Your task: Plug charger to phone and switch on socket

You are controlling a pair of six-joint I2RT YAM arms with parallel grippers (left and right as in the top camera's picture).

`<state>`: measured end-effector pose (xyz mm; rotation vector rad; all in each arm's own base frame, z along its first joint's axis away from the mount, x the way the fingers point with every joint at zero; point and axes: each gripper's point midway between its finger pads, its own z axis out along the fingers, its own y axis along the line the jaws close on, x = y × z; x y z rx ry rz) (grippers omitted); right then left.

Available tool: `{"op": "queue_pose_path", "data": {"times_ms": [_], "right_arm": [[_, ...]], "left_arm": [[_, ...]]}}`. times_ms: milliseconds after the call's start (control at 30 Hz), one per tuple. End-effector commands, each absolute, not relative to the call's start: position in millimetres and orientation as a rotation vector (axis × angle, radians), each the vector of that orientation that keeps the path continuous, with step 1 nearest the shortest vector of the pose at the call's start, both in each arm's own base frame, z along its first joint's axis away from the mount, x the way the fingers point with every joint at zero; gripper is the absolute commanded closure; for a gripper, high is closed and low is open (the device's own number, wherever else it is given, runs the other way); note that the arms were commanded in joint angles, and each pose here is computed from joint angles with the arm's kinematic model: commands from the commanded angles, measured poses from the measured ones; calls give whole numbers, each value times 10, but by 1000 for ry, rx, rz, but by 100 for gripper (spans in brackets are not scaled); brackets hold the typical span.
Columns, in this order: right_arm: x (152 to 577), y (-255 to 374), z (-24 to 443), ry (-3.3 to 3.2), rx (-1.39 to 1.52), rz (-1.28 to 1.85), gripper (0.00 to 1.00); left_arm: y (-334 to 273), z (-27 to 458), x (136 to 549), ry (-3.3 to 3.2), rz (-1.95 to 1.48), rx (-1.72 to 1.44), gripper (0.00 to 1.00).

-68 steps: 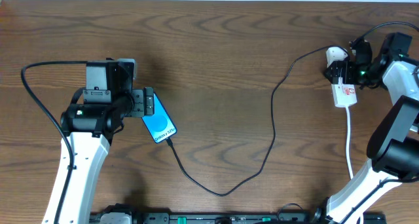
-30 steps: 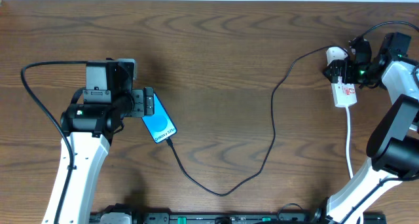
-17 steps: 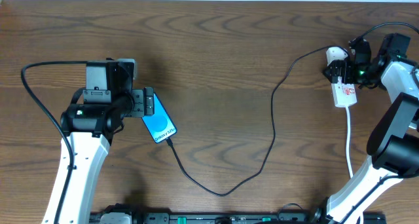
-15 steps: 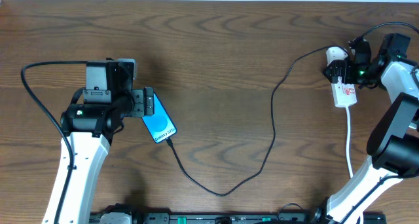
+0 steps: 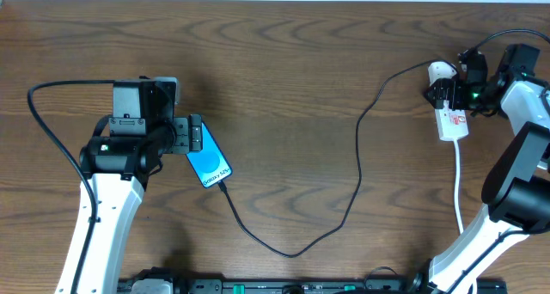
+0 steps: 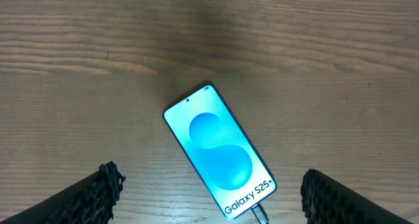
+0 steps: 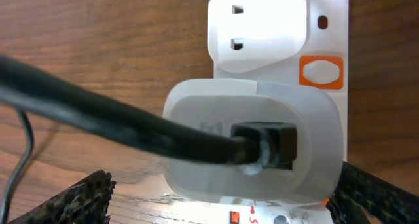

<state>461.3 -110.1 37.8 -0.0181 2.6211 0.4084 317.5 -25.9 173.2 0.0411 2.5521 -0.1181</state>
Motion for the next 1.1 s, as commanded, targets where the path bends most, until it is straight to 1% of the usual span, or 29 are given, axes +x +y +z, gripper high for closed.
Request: {"op": "queue_pose_path", "data": {"times_ms": [0,467,733,1067], "right_arm": [[4556,-787,244,2623,-8,621,1],[4523,-772,236,2637,17,639,1],[4528,-908,209,2669,32,542,1],[4613,-983,321,2652,31,510,1]], "left_arm": [[-246,1752,3171,2545,-97,58,10],[-246,1753,3172,2544,-97,58,11],[-246,1753,3172,2544,-97,58,10],[-246,1753,3172,2544,-97,58,11]]}}
